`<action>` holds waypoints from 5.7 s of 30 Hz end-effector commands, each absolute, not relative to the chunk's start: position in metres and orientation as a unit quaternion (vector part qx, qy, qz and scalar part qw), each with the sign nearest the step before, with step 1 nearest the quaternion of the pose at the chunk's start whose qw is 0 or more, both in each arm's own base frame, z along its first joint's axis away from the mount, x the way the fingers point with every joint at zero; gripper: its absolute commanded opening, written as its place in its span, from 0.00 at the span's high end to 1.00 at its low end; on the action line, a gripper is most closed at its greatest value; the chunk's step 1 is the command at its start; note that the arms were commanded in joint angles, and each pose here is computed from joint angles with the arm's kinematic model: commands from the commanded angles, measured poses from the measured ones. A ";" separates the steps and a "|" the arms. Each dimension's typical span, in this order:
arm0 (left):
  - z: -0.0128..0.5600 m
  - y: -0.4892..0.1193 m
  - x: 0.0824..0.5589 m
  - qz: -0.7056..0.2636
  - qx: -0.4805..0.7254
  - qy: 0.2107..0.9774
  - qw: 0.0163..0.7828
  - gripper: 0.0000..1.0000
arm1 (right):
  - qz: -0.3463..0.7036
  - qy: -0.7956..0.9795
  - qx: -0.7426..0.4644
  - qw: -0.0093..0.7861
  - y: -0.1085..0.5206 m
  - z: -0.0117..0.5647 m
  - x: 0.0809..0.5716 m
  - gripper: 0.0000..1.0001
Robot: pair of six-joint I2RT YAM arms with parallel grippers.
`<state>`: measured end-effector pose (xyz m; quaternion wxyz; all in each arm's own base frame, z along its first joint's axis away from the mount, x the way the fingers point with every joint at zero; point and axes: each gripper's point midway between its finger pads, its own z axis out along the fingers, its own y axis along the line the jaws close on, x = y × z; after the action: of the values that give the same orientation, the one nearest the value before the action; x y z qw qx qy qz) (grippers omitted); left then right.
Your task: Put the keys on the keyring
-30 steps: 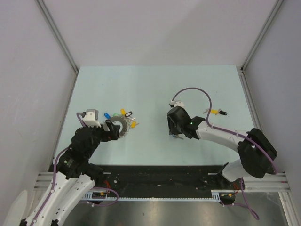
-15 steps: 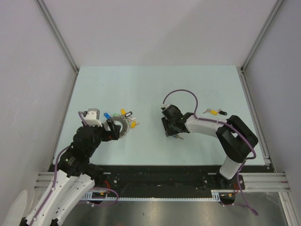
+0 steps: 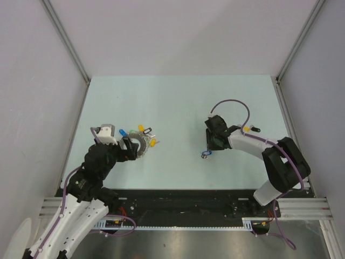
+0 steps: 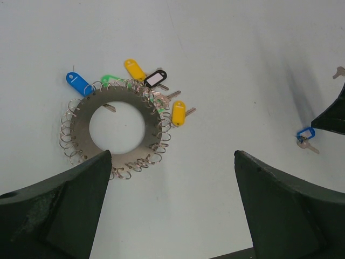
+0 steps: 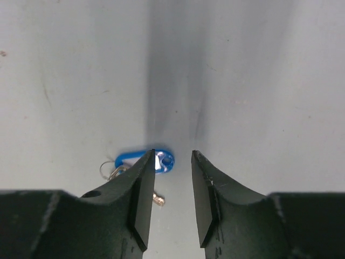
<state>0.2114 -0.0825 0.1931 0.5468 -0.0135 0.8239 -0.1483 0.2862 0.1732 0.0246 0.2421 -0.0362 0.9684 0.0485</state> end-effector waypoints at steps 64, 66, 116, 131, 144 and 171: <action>0.053 -0.119 0.282 -0.038 -0.228 0.918 0.321 0.57 | 0.149 0.778 -0.086 0.604 0.160 0.194 0.312 0.01; 0.047 -0.120 0.280 -0.034 -0.227 0.921 0.315 0.59 | 0.149 0.779 -0.088 0.603 0.161 0.193 0.312 0.01; 0.073 -0.159 0.264 0.101 0.357 0.903 0.218 0.58 | 0.171 0.772 -0.140 0.595 0.180 0.190 0.305 0.02; 0.034 -0.157 0.267 0.187 0.441 0.864 0.154 0.56 | 0.169 0.772 -0.151 0.593 0.183 0.188 0.304 0.02; 0.025 -0.183 0.271 0.140 0.436 0.872 0.176 0.72 | 0.169 0.773 -0.154 0.591 0.185 0.186 0.305 0.02; 0.073 -0.227 0.291 0.056 0.143 0.949 0.274 0.62 | 0.165 0.775 -0.153 0.591 0.183 0.184 0.305 0.02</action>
<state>0.2816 -0.2207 0.0483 0.2299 0.1705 0.9554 0.0732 0.3018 0.1807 0.1732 0.5726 -0.1506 0.7894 0.1622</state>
